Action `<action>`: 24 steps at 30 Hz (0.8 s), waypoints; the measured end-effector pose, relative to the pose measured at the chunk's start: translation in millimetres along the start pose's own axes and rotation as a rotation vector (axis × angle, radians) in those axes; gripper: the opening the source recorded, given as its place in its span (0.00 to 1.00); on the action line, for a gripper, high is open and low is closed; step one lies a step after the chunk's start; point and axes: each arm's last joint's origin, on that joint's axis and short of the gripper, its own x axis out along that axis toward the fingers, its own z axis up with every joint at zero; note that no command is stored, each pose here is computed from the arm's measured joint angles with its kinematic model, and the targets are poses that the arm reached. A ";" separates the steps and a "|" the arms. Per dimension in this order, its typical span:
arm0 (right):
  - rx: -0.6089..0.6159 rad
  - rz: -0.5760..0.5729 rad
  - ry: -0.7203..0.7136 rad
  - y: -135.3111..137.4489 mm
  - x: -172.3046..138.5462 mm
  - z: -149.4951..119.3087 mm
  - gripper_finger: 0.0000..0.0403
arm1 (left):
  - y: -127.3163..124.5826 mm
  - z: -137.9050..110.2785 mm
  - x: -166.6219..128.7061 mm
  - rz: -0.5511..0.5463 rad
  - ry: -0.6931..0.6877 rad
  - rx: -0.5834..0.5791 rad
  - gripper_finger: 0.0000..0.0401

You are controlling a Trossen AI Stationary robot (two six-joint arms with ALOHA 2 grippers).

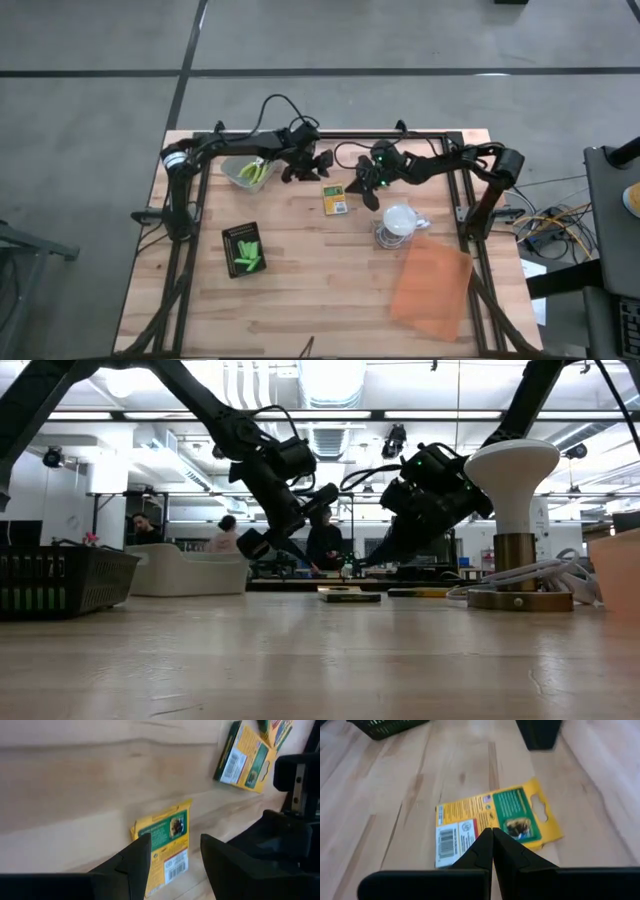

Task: Pick & Place School Supplies
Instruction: Put the yellow yellow crayon box into the orange bin

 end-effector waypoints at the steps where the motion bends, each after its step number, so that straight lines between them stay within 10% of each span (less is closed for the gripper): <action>1: 0.015 0.001 0.009 0.2 0.0 -1.0 0.02 | -0.5 -2.4 0.9 0.006 0.002 -0.005 0.44; 24: 0.032 0.033 0.017 -1.4 22.1 -14.9 0.02 | 1.3 -26.1 8.3 0.105 0.030 -0.038 0.44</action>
